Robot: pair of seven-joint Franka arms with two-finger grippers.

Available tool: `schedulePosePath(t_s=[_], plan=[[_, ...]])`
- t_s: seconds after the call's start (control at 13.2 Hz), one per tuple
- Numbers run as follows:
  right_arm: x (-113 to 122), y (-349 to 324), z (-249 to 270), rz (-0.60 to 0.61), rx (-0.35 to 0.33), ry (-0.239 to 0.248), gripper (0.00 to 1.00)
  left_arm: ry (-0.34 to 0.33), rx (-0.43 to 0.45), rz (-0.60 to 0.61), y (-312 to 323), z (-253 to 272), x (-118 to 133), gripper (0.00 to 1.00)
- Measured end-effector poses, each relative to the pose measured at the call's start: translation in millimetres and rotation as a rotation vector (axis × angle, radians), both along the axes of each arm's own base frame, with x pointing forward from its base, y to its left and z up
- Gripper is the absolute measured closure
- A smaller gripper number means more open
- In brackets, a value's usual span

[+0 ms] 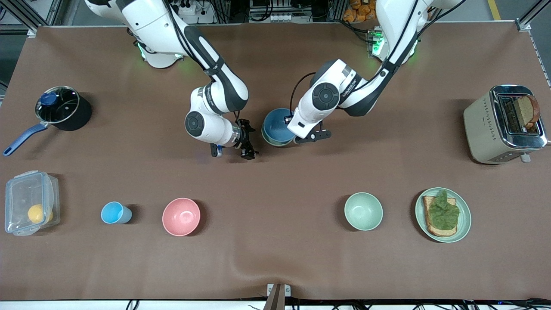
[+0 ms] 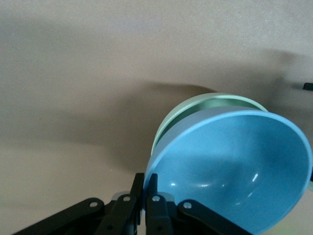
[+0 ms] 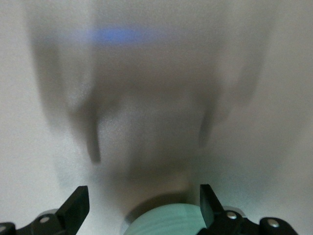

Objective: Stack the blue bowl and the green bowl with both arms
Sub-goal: 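Lower the blue bowl into the green bowl and open the left gripper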

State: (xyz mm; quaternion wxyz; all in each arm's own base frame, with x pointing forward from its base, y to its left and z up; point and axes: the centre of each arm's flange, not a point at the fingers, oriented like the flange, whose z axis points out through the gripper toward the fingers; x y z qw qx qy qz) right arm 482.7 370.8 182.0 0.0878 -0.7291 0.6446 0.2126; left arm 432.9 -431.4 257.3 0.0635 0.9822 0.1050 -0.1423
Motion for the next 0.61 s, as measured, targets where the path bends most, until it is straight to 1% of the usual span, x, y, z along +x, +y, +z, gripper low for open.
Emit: schedulePosePath(t_s=[0.15, 0.38, 0.61], plan=[[-3.9, 2.5, -1.6, 0.005, -0.001, 0.002, 0.0, -0.002, -0.005, 0.0, -3.0, -4.8, -1.0, 0.95], [-10.4, 13.4, -0.4, 0.003, 0.007, -0.015, 0.0, -0.015, -0.019, 0.002, -7.8, -8.7, -1.8, 0.95], [-14.1, 18.0, -0.4, 0.008, 0.008, -0.019, 0.0, -0.015, -0.027, 0.006, -11.0, -16.3, -0.5, 0.95]])
